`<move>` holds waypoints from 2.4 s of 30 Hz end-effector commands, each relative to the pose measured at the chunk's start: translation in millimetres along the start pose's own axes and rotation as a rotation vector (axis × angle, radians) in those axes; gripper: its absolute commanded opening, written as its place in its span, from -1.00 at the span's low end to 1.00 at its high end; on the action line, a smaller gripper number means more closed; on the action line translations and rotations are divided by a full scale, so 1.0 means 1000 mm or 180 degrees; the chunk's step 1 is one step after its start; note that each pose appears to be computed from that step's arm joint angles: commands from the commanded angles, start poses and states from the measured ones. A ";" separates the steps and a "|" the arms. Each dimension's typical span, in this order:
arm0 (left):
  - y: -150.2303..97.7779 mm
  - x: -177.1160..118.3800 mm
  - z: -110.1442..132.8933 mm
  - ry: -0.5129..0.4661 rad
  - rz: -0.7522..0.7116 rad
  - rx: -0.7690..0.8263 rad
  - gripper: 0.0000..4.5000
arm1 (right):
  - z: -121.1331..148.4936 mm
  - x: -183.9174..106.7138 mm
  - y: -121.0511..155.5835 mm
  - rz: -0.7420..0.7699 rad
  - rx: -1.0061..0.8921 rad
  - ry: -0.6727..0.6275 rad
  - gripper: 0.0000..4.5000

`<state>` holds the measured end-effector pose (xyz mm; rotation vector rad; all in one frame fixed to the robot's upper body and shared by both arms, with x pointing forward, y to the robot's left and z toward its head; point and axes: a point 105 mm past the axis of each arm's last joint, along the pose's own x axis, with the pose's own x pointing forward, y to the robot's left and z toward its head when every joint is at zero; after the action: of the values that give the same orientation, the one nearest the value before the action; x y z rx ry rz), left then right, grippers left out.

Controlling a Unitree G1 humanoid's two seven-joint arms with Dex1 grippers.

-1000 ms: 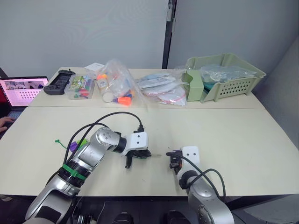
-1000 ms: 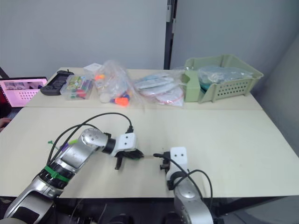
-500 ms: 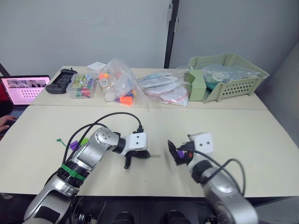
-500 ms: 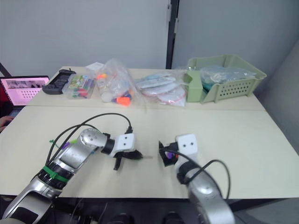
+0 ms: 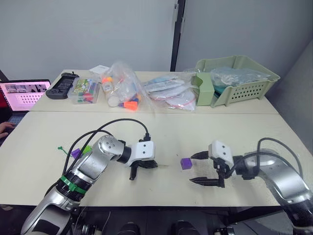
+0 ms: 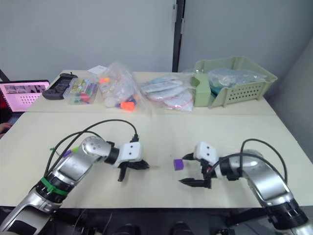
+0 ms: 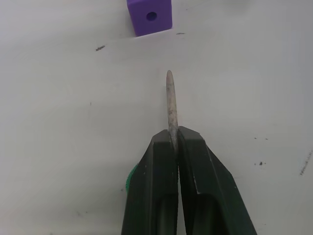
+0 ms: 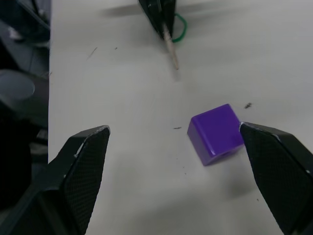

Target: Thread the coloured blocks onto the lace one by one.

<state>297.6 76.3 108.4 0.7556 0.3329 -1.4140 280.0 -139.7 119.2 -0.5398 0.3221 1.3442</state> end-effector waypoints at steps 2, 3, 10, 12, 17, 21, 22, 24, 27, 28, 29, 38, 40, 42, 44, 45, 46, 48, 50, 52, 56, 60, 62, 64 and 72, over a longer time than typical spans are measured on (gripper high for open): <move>-0.007 -0.002 0.012 -0.0020 -0.0011 0.0084 -1.00 | 0.000 0.006 -0.014 0.0118 -0.0353 0.0091 0.98; -0.007 -0.001 0.012 -0.0006 -0.0009 0.0076 -1.00 | -0.001 0.007 -0.016 0.0135 -0.0362 0.0083 0.98; -0.007 0.000 0.014 0.0122 0.0081 0.0019 -1.00 | -0.007 0.014 -0.025 0.0225 -0.0364 0.0091 0.88; -0.007 0.000 0.014 0.0134 0.0096 0.0010 -1.00 | -0.009 0.014 -0.026 0.0219 -0.0339 0.0080 0.61; -0.003 0.001 0.018 0.0146 0.0160 -0.0008 -1.00 | -0.010 0.016 -0.028 0.0115 -0.0250 -0.0006 -0.16; -0.002 0.003 0.021 0.0157 0.0165 -0.0012 -1.00 | -0.005 0.021 -0.027 0.0004 -0.0179 -0.0091 -0.48; -0.001 0.003 0.022 0.0162 0.0170 -0.0013 -1.00 | -0.004 0.023 -0.026 -0.0024 -0.0158 -0.0085 -0.48; -0.001 0.004 0.022 0.0204 0.0185 -0.0038 -1.00 | -0.002 0.029 -0.021 -0.0047 -0.0128 -0.0089 -0.48; 0.001 0.005 0.024 0.0295 0.0228 -0.0032 -1.00 | 0.003 0.037 -0.012 -0.0037 -0.0082 -0.0098 -0.48; 0.002 0.006 0.024 0.0315 0.0248 -0.0038 -1.00 | 0.002 0.040 -0.010 -0.0055 -0.0049 -0.0089 -0.48; 0.002 0.007 0.025 0.0332 0.0264 -0.0050 -1.00 | 0.001 0.042 -0.009 -0.0074 -0.0022 -0.0078 -0.48; 0.001 0.010 0.028 0.0434 0.0254 0.0022 -1.00 | -0.004 0.056 0.003 -0.0040 0.0101 -0.0043 -0.48; 0.001 0.012 0.030 0.0420 0.0242 0.0045 -1.00 | -0.005 0.056 0.003 -0.0012 0.0085 0.0016 -0.48; 0.002 0.014 0.032 0.0402 0.0233 0.0066 -1.00 | -0.006 0.056 0.003 0.0016 0.0071 0.0062 -0.48; 0.002 0.016 0.034 0.0388 0.0226 0.0081 -1.00 | -0.006 0.056 0.004 0.0034 0.0065 0.0079 -0.48; 0.002 0.017 0.035 0.0377 0.0229 0.0087 -1.00 | -0.006 0.056 0.005 0.0053 0.0067 0.0083 -0.48; 0.002 0.018 0.036 0.0364 0.0228 0.0096 -1.00 | -0.006 0.056 0.005 0.0065 0.0067 0.0085 -0.48; 0.003 0.020 0.038 0.0345 0.0226 0.0107 -1.00 | -0.005 0.057 0.006 0.0089 0.0066 0.0086 -0.48; 0.003 0.021 0.039 0.0324 0.0223 0.0122 -1.00 | -0.004 0.057 0.007 0.0104 0.0066 0.0085 -0.48; 0.003 0.022 0.041 0.0305 0.0219 0.0138 -1.00 | -0.004 0.058 0.008 0.0103 0.0068 0.0083 -0.48; 0.001 0.028 0.046 0.0233 0.0160 0.0157 -1.00 | -0.002 0.059 0.006 0.0077 0.0073 0.0073 -0.48; -0.002 0.032 0.051 0.0178 0.0072 0.0206 -1.00 | -0.001 0.060 0.005 0.0054 0.0078 0.0080 -0.48; -0.002 0.032 0.051 0.0185 0.0053 0.0216 -1.00 | -0.002 0.060 0.004 0.0043 0.0080 0.0090 -0.48; -0.002 0.030 0.051 0.0208 0.0036 0.0218 -1.00 | -0.002 0.060 0.004 0.0034 0.0090 0.0097 -0.48; -0.002 0.022 0.052 0.0222 0.0075 0.0252 -1.00 | -0.006 0.058 0.005 0.0017 0.0099 0.0136 -0.48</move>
<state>296.0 40.9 113.5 0.8469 0.4305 -1.3313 294.4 -99.6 92.8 -0.5374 0.3482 1.3081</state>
